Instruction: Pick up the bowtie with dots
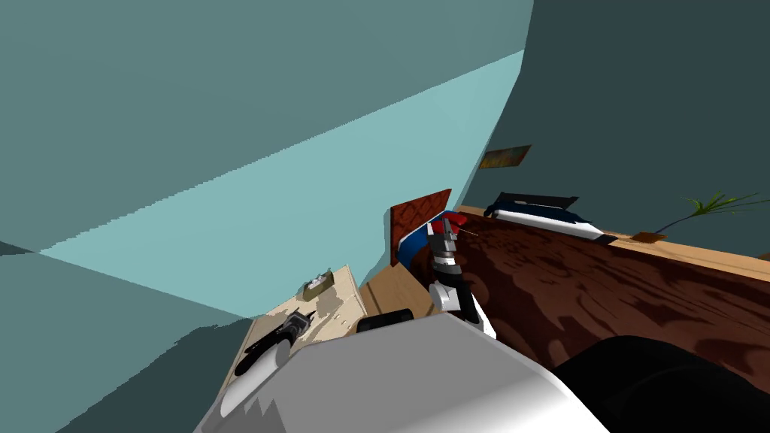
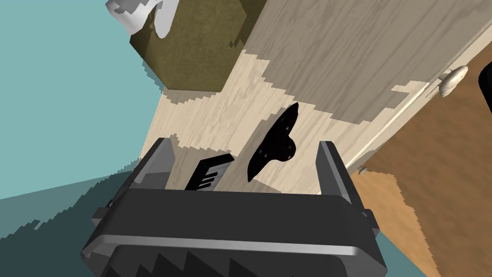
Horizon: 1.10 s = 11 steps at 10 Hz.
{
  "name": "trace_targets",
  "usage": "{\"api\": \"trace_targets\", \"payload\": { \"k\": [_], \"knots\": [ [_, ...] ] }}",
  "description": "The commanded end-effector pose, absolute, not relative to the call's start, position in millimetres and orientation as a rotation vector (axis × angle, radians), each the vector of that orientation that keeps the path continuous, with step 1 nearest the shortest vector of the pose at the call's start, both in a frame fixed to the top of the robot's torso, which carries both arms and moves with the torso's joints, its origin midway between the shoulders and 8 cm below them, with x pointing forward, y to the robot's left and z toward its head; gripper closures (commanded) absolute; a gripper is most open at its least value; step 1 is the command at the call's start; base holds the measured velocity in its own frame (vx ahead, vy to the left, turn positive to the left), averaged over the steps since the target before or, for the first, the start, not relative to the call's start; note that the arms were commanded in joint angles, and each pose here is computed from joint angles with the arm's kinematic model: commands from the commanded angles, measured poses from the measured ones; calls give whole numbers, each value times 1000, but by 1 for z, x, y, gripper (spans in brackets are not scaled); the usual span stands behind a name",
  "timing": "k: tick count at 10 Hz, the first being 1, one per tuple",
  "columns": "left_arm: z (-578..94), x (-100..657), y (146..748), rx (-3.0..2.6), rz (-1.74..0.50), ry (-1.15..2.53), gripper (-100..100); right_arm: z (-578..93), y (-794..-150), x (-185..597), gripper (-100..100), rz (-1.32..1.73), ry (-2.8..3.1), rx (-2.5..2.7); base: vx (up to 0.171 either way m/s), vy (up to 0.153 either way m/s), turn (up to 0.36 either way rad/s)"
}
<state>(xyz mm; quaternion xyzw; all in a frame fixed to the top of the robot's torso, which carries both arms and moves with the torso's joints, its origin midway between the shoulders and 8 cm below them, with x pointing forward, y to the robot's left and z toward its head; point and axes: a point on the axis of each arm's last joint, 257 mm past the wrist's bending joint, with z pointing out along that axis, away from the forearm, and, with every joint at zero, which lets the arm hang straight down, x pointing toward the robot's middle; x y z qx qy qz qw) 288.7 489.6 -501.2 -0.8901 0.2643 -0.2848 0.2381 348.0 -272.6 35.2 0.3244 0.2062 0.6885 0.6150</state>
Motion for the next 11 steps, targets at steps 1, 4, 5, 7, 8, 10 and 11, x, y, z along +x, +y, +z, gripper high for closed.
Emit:
{"api": "trace_targets", "payload": {
  "k": [1, 4, 5, 7, 8, 10, 11],
  "knots": [
    [-513, 275, 498, -2495, -737, 683, -100, 35, -273, 348, 0, 1586, 475, 747, -10, 17, -189],
    [-531, 251, 511, -2583, -665, 611, -100, 35, -273, 348, 0, 1586, 475, 747, -12, 19, -205],
    [-537, 240, 516, -2620, -633, 576, -100, 35, -273, 348, 0, 1586, 475, 747, -19, 37, -278],
    [-548, 221, 525, -2682, -576, 512, -100, 35, -273, 348, 0, 1586, 475, 747, -12, 32, -205],
    [-551, 213, 529, -2706, -552, 484, -100, 35, -273, 348, 0, 1586, 475, 747, -12, 26, -192],
    [-560, 194, 535, -2758, -496, 423, -100, 35, -273, 348, 0, 1586, 475, 747, -35, 36, -159],
    [-562, 189, 536, -2769, -484, 412, -100, 35, -273, 348, 0, 1586, 475, 747, -29, 36, -107]
  ]
}}
